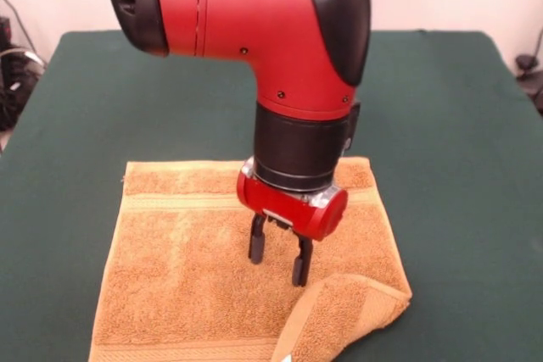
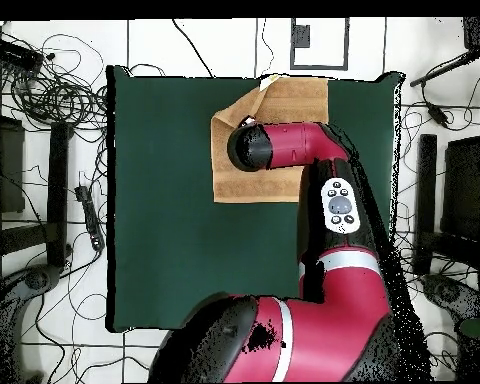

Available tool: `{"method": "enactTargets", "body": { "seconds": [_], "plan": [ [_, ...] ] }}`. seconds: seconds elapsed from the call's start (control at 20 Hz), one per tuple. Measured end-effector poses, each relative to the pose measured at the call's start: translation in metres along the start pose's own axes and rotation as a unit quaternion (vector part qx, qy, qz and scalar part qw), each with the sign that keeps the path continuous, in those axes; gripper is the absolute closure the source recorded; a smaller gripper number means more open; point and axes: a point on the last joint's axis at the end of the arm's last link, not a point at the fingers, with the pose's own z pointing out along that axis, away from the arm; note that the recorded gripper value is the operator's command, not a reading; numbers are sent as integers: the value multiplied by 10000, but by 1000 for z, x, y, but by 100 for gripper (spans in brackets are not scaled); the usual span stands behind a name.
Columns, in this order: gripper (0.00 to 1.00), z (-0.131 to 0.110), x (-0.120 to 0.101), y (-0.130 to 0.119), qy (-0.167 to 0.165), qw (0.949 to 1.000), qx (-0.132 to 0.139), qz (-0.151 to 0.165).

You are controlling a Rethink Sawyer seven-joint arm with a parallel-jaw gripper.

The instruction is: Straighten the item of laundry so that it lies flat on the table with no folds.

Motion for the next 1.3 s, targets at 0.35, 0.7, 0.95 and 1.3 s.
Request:
{"method": "enactTargets", "body": {
  "seconds": [0.35, 0.7, 0.95, 1.3],
  "plan": [
    [0, 14, 2, 5, -20, 10000, -10, -9],
    [0, 18, -4, 15, -60, 10000, 65, -44],
    [0, 19, -7, 21, 10, 9997, 232, -57],
    [0, 22, -11, 28, 51, 9993, 374, -58]
  ]
}}
